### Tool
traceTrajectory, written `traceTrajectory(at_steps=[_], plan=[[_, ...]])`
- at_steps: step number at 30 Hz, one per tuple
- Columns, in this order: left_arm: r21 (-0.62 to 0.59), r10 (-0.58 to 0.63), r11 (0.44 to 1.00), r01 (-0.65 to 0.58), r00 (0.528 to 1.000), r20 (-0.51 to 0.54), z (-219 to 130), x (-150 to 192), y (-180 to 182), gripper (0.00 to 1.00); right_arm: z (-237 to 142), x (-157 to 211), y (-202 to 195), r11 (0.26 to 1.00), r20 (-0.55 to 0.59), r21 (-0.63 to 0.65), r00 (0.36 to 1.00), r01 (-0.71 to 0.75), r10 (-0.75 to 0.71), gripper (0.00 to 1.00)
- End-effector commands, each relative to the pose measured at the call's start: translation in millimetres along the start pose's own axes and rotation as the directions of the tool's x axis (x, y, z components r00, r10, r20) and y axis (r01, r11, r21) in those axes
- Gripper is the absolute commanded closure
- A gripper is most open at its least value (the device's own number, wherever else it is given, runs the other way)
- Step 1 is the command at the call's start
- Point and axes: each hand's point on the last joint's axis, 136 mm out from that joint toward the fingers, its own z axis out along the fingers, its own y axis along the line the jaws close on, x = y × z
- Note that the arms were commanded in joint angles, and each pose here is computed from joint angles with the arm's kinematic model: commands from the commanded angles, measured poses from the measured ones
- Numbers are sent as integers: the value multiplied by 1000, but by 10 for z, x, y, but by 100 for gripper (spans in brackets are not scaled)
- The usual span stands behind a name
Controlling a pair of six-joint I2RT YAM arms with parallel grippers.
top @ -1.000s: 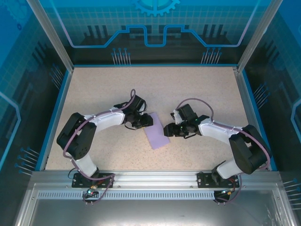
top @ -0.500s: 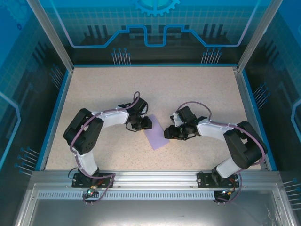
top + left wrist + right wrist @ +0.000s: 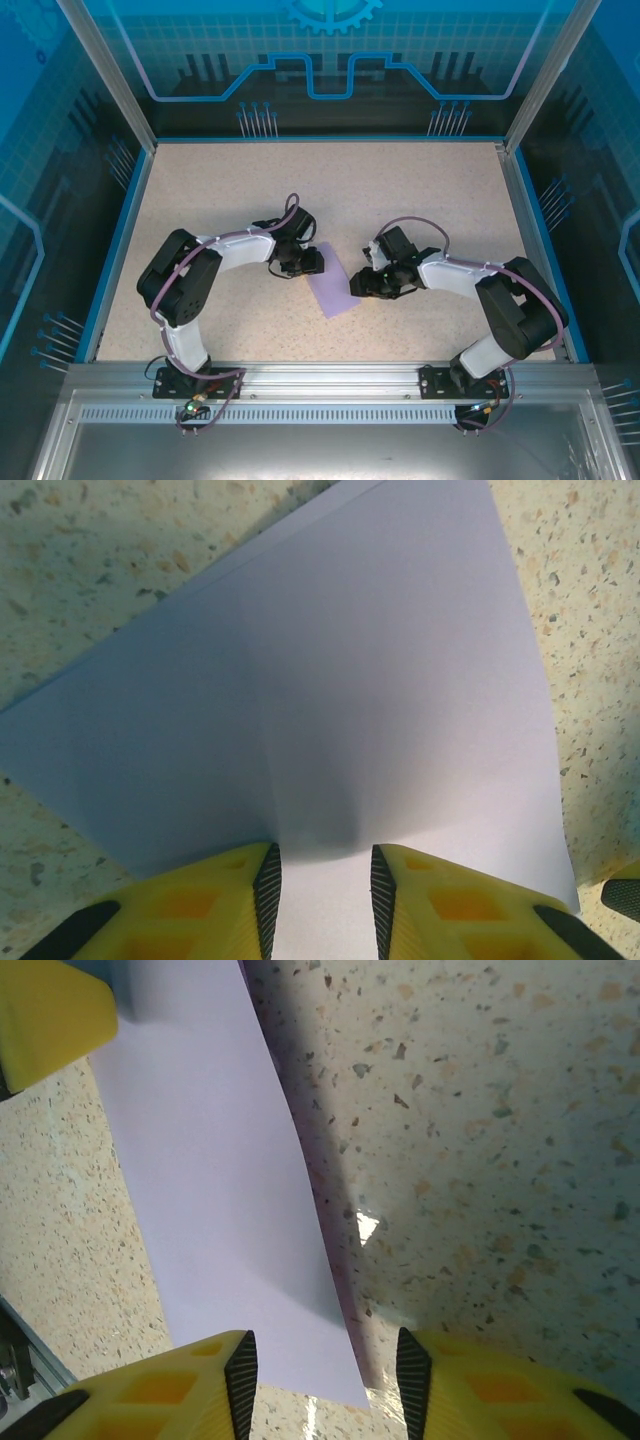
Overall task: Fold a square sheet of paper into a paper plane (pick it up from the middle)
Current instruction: Third fold the triangle at the center of the table.
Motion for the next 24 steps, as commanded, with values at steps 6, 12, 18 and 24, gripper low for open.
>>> traceTrajectory(at_steps=[6,12,18,24], plan=[[0,19,1000,-19,1000,-12,24,26,-7,67,132,96,93,999,-63,-49,998,12,-15,55],[-2,20,1000,-20,1000,-20,45,49,5,67,117,96,221,995,-66,-97,997,25,-32,55],[-3,21,1000,-21,999,-25,69,55,19,67,66,116,283,996,-68,-74,996,50,-55,56],[-7,28,1000,-28,999,-28,77,58,29,67,79,157,283,997,-79,-31,994,68,-70,56]])
